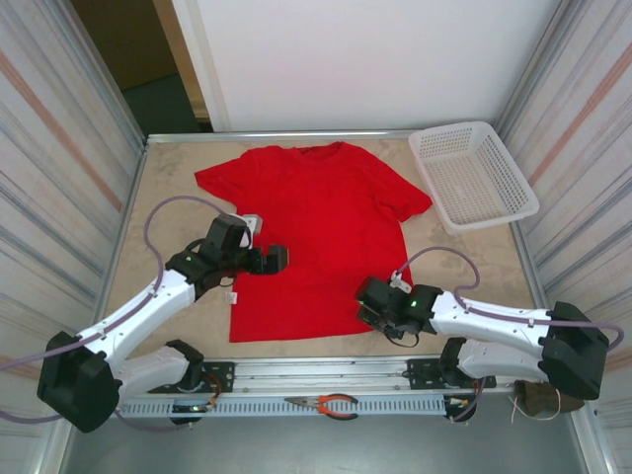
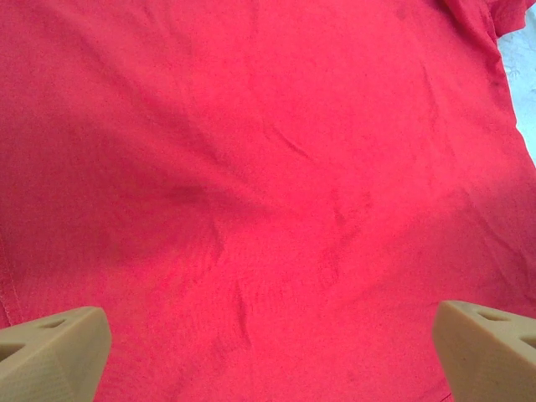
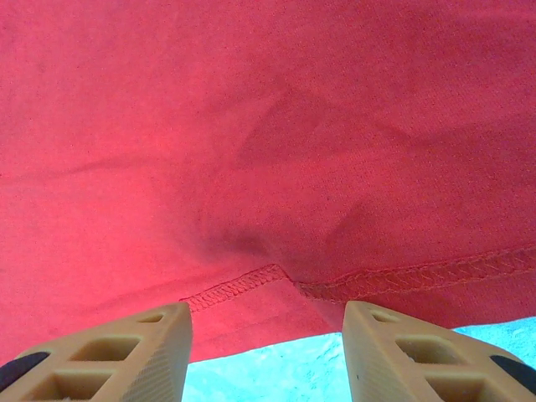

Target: Fold the inside-out t-shirt

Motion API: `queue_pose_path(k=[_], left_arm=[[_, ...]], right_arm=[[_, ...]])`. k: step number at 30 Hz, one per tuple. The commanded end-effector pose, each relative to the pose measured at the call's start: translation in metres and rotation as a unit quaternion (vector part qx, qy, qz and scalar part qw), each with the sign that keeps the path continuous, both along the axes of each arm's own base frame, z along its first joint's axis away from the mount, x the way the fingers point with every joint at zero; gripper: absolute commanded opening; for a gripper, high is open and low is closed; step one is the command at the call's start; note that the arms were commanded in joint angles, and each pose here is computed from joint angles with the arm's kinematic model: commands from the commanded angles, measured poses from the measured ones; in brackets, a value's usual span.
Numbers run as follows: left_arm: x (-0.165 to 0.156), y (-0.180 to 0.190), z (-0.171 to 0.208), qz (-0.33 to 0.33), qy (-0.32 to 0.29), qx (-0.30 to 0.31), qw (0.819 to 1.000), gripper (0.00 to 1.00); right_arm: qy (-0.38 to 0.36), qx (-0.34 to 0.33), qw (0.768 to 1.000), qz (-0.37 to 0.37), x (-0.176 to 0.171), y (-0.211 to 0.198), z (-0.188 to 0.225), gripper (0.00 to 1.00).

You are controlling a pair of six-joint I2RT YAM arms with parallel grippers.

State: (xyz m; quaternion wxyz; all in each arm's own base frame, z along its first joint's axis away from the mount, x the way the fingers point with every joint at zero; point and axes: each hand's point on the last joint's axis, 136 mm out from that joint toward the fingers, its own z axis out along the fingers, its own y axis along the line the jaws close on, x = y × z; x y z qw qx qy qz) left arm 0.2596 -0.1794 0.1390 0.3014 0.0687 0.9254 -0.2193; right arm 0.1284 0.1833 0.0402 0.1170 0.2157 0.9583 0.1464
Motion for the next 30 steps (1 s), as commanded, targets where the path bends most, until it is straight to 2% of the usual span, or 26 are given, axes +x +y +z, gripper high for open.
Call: queue_pose_path(k=[1, 6, 11, 16, 19, 27, 30], left_arm=[[-0.003, -0.004, -0.003, -0.015, 0.000, 0.003, 1.000, 0.99], [-0.002, -0.004, -0.003, -0.016, 0.000, 0.002, 1.000, 0.99], [-0.002, -0.005, -0.005, -0.017, 0.003, 0.002, 1.000, 0.99], [-0.002, -0.005, -0.004, -0.017, 0.002, 0.001, 1.000, 0.99], [-0.002, -0.006, -0.004, -0.020, 0.001, 0.002, 1.000, 0.99], [-0.003, -0.006, -0.006, -0.025, 0.003, 0.007, 1.000, 0.99], [-0.002, -0.007, -0.006, -0.026, 0.004, 0.004, 1.000, 0.99]], right_arm=[[0.013, -0.020, 1.000, -0.014, -0.007, -0.011, -0.012, 0.49], [0.016, -0.023, 0.999, -0.017, -0.008, -0.013, -0.018, 0.47], [0.010, -0.022, 1.000, -0.019, -0.004, -0.012, -0.016, 0.40], [0.006, -0.019, 1.000, -0.020, 0.001, -0.012, -0.014, 0.20], [-0.002, -0.010, 1.000, -0.017, 0.005, -0.010, -0.009, 0.01], [-0.040, 0.006, 0.999, -0.010, 0.014, -0.011, 0.021, 0.00], [-0.037, -0.006, 0.999, -0.015, 0.012, -0.018, 0.020, 0.00]])
